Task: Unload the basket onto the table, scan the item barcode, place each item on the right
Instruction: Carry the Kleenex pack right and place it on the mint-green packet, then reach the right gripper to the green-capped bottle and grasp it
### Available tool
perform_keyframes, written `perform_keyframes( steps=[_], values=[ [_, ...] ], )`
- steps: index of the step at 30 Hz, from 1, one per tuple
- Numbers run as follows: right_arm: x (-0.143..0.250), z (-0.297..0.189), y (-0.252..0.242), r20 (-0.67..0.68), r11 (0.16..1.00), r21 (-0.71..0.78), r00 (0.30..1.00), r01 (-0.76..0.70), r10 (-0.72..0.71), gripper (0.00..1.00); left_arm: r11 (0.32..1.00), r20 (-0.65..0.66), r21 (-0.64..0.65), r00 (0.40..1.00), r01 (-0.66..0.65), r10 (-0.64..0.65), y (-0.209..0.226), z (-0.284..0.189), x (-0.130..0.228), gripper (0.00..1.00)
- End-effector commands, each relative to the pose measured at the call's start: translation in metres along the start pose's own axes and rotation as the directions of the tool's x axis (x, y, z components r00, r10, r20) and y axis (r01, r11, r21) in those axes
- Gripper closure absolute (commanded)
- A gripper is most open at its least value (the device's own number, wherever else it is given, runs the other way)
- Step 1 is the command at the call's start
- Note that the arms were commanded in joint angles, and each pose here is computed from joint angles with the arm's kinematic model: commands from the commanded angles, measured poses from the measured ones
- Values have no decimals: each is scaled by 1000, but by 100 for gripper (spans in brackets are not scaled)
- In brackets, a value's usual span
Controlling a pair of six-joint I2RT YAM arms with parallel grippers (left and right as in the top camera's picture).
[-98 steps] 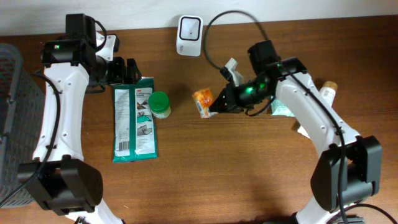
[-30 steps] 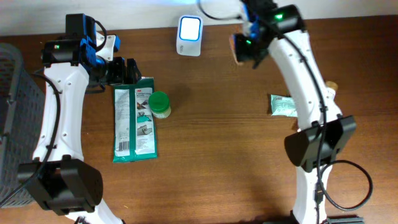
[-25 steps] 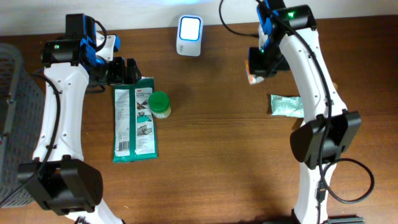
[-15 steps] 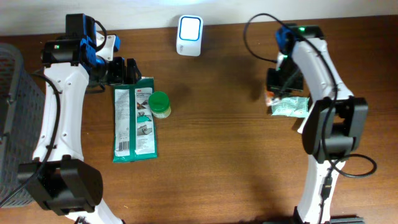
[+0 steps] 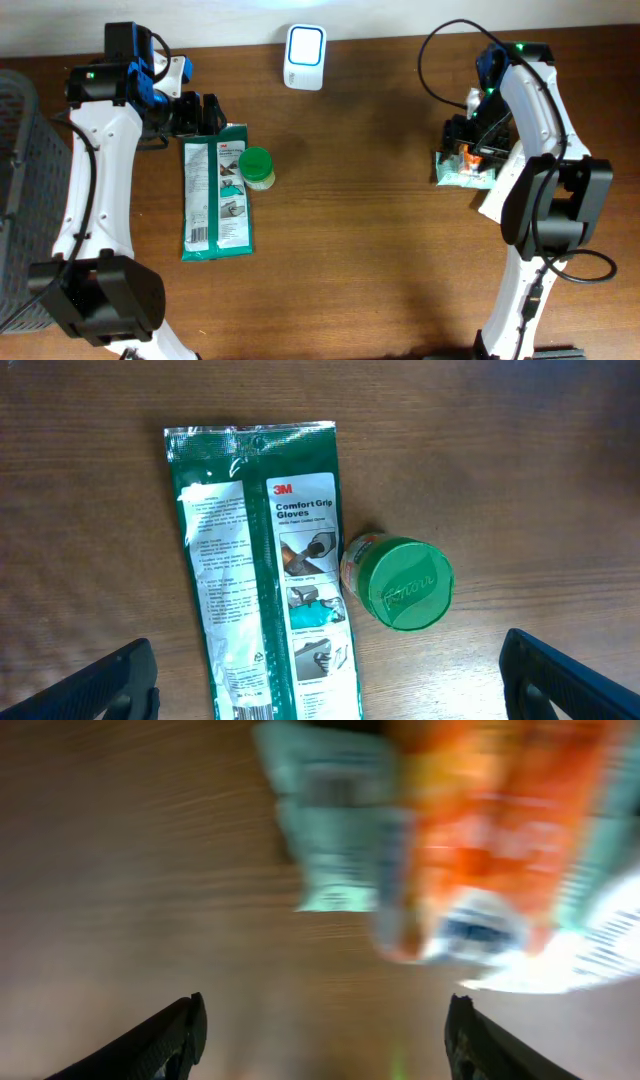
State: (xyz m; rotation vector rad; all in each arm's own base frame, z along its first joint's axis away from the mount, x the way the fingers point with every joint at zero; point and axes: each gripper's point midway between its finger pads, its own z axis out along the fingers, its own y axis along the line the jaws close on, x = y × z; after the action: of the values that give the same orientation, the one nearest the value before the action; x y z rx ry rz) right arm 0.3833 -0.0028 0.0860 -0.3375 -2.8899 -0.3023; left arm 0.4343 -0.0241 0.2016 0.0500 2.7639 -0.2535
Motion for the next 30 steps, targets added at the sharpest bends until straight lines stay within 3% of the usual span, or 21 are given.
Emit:
perform_keyframes(
  steps=[1, 4, 12, 18, 20, 22, 28, 30],
  values=[
    [8, -4, 49, 6, 949, -261, 984, 176, -181, 24, 1000, 2, 2, 1000, -16, 16, 1, 1, -2, 1],
    [14, -8, 83, 49, 879, -380, 956, 287, -291, 23, 1000, 2, 2, 1000, -15, 15, 1, 1, -2, 1],
    [30, 13, 156, 97, 807, -342, 872, 482, -480, 23, 1000, 2, 2, 1000, -15, 15, 1, 1, -2, 1],
    [35, 24, 203, 145, 781, -324, 844, 533, -516, 23, 1000, 17, 0, 1000, -19, 19, 2, 1, -5, 1],
    [36, 27, 215, 169, 763, -312, 823, 566, -542, 23, 996, 57, -82, 998, -23, 27, 15, 0, -16, 1],
    [37, 30, 226, 188, 744, -307, 804, 593, -564, 24, 966, 76, -257, 997, -6, 27, 47, -6, -21, 1],
    [43, 34, 242, 209, 715, -299, 775, 631, -597, 28, 954, 102, -287, 993, 82, -54, 89, -16, -20, 1],
    [41, 35, 247, 221, 718, -287, 773, 634, -594, 28, 978, 111, -199, 993, 56, -34, 102, -19, -19, 1]
  ],
)
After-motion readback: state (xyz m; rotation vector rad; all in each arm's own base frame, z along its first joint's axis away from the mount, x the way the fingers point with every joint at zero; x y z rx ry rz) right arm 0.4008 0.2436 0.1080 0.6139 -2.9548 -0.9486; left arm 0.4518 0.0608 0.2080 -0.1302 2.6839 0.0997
